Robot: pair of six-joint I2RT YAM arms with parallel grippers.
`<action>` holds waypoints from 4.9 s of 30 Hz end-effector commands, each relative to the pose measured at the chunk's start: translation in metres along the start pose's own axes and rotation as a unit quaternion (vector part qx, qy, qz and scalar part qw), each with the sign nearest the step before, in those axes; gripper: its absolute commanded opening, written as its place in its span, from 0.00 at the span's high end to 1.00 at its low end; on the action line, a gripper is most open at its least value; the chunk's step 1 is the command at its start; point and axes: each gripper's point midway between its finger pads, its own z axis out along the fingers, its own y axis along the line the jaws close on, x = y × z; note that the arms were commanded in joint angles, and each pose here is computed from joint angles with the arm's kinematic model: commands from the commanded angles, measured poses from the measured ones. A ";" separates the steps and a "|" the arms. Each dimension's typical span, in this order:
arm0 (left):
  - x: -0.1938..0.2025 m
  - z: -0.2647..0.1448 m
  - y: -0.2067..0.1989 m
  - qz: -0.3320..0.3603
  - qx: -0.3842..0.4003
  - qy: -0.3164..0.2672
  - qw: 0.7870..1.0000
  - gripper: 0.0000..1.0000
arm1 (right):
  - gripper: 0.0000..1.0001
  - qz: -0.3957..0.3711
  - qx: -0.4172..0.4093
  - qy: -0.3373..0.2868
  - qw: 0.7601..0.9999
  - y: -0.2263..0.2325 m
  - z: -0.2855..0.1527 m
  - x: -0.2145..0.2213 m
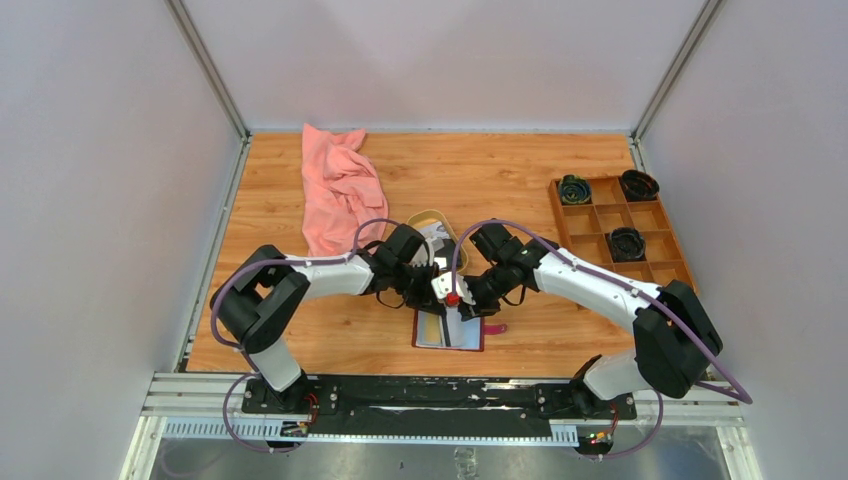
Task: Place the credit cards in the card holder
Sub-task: Insert the credit card into the card holder.
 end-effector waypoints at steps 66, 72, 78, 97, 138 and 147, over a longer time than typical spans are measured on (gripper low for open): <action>-0.006 0.017 -0.002 0.048 -0.036 0.008 0.998 0.91 | 0.72 -0.003 0.008 -0.013 1.000 -0.002 -0.011 -0.006; -0.005 0.024 -0.011 0.049 -0.025 0.009 0.998 0.89 | 0.72 -0.002 0.008 -0.013 1.000 -0.002 -0.011 -0.006; -0.007 0.027 -0.019 0.051 -0.016 0.003 0.999 0.87 | 0.72 -0.002 0.011 -0.015 1.000 -0.003 -0.013 -0.007; -0.039 -0.021 -0.041 0.101 -0.043 -0.106 0.988 0.64 | 0.72 -0.007 0.004 -0.033 0.999 0.002 -0.018 -0.012; 0.036 -0.008 0.043 0.087 -0.108 -0.061 0.988 0.87 | 0.38 -0.187 -0.198 0.049 0.961 0.034 0.048 0.006; 0.036 -0.007 0.044 0.090 -0.106 -0.064 0.988 0.87 | 0.40 -0.187 -0.231 0.087 0.951 0.040 0.052 0.017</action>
